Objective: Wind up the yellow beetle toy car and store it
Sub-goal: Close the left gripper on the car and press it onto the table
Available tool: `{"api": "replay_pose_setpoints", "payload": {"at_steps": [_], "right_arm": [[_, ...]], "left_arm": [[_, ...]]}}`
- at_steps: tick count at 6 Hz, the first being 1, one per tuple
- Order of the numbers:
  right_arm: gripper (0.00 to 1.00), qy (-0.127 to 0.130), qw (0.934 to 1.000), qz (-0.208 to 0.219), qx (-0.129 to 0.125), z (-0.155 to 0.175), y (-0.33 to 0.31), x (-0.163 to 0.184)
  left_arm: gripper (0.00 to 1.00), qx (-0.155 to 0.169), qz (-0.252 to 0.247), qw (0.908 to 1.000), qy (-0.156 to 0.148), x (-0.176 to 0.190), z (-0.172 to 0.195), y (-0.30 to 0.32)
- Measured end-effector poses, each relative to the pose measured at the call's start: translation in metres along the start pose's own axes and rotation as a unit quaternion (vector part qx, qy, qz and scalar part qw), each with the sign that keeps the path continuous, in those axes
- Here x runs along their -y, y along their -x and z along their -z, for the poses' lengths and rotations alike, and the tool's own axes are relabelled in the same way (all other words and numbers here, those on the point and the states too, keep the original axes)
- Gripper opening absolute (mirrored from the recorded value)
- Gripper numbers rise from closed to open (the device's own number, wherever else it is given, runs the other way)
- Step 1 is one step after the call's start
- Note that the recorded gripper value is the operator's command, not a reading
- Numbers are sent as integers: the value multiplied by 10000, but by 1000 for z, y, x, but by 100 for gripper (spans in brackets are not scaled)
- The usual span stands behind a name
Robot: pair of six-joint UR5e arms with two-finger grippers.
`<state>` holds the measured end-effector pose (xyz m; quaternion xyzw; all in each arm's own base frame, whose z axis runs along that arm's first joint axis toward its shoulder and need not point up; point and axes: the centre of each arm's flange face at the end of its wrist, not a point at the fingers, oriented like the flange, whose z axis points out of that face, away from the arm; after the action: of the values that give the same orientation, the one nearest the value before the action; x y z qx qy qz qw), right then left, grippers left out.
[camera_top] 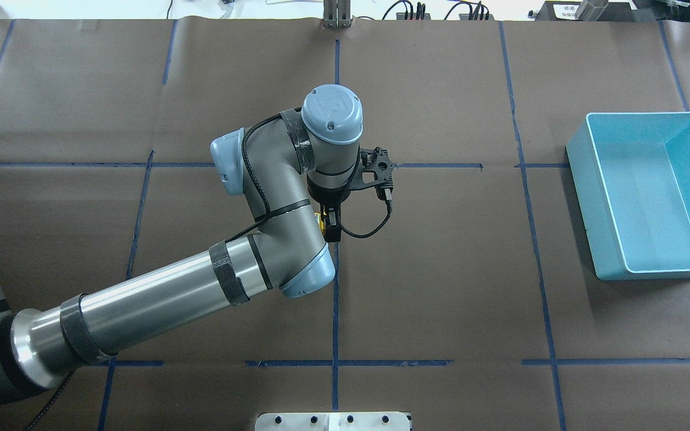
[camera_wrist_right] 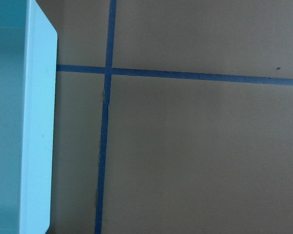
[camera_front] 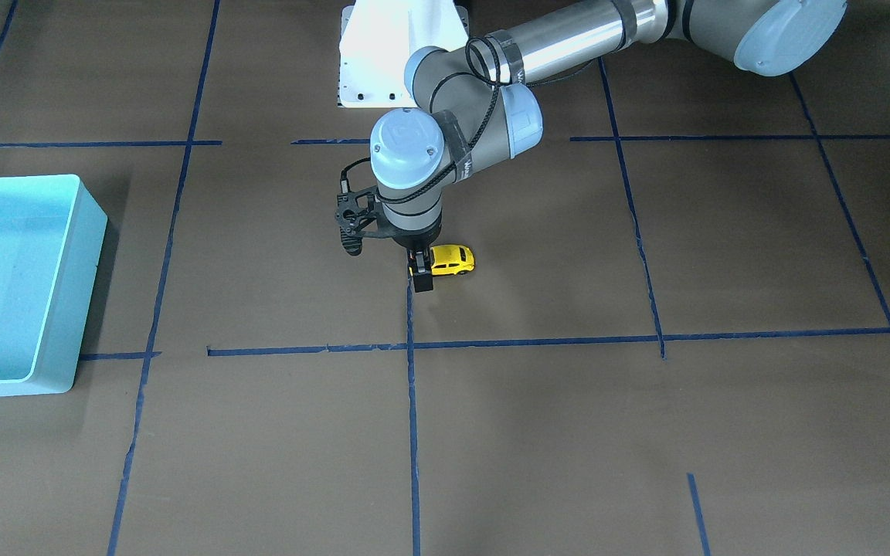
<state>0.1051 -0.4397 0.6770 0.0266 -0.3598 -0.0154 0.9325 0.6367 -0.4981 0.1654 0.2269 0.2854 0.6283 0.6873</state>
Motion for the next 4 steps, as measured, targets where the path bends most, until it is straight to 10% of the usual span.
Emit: {"api": "replay_pose_setpoints", "payload": {"at_steps": [4], "right_arm": [[100,7,10000,-6,1,-1,0,-1]], "left_arm": [[92,144,-68,9997,176,6,-20,-12]]}}
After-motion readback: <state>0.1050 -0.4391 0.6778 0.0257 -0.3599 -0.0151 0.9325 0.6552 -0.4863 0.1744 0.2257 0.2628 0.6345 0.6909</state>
